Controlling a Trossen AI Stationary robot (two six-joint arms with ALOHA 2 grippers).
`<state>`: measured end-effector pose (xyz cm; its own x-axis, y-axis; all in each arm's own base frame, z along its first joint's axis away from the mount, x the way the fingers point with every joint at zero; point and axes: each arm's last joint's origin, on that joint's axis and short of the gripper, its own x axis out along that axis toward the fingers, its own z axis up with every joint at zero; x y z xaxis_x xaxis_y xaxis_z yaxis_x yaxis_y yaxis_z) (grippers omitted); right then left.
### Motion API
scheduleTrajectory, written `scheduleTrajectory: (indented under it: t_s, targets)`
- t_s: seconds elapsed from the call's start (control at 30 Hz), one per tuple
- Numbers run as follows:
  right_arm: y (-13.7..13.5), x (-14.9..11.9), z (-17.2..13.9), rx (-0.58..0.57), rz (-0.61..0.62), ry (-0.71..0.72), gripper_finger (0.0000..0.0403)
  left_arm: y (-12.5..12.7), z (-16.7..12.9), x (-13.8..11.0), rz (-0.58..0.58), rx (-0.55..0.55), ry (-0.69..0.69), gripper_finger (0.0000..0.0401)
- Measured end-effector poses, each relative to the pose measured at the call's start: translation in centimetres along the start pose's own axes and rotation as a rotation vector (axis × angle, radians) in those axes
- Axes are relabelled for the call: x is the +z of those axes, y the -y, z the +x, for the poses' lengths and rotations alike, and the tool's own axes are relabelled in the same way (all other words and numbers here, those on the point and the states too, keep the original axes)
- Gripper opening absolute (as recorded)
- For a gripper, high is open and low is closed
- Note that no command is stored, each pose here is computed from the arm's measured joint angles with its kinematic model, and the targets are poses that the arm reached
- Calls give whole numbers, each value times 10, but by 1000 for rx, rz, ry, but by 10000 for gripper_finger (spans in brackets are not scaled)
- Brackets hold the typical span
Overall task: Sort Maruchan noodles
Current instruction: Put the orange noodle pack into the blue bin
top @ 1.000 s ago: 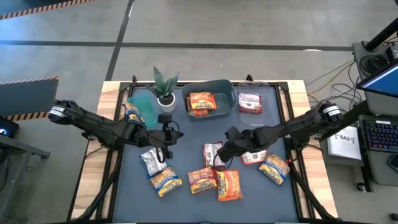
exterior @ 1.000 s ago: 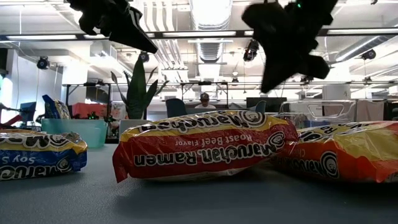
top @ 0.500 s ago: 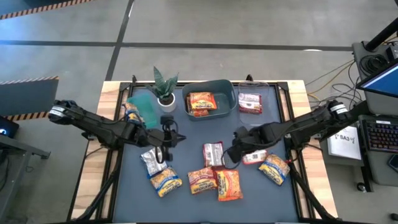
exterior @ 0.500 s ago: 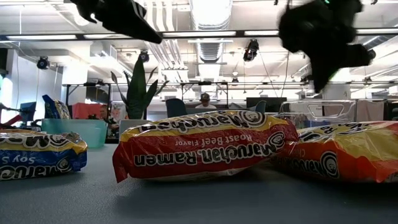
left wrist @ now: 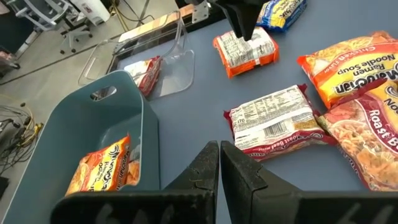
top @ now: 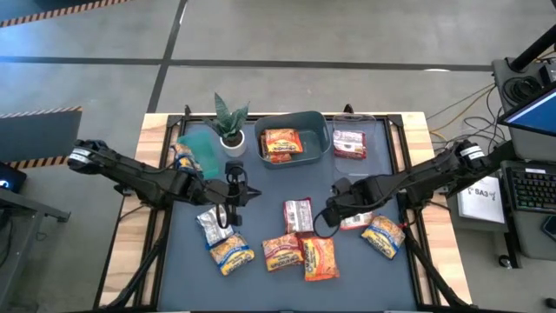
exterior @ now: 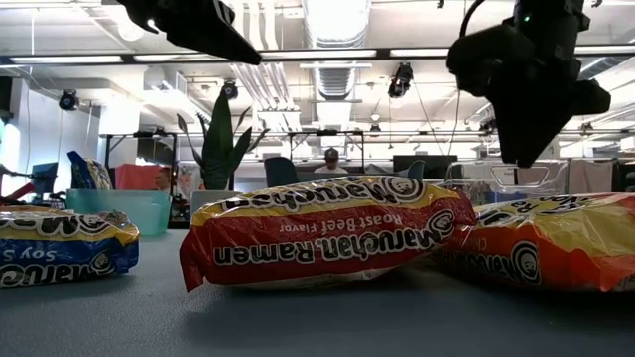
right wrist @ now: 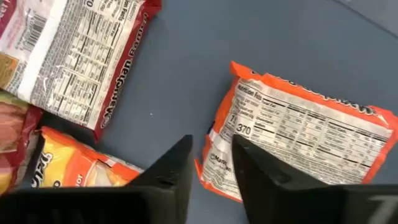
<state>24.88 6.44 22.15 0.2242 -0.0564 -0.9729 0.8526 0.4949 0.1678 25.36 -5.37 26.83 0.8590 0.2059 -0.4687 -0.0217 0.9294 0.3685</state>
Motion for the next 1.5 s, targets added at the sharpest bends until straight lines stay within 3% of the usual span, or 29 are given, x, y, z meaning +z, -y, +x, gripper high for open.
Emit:
scheduleTrajectory:
  t_s: [0.3, 0.63, 0.83, 0.9, 1.1, 1.3, 1.5]
  targets:
    - [-16, 2, 16, 26, 16, -11, 191, 0, 0, -1, 1, -1, -8, 0]
    - [-30, 7, 5, 42, 65, -24, 182, 0, 0, -1, 3, -1, -12, 0]
    - [-58, 15, 10, 51, -58, -84, 176, 0, 0, -1, 3, -1, -13, 0]
    - [-62, 18, 7, -9, -90, -103, 176, 0, 0, -1, 2, -1, -13, 0]
    - [-53, 17, 3, -385, -113, -208, 175, 0, 0, -3, 5, -3, -28, 0]
    - [-63, 18, 15, -331, -184, -191, 175, 1, 0, -4, 5, -4, -35, 0]
    - [-61, 22, 9, -308, -160, -153, 169, 1, 0, -4, 8, -6, -42, 0]
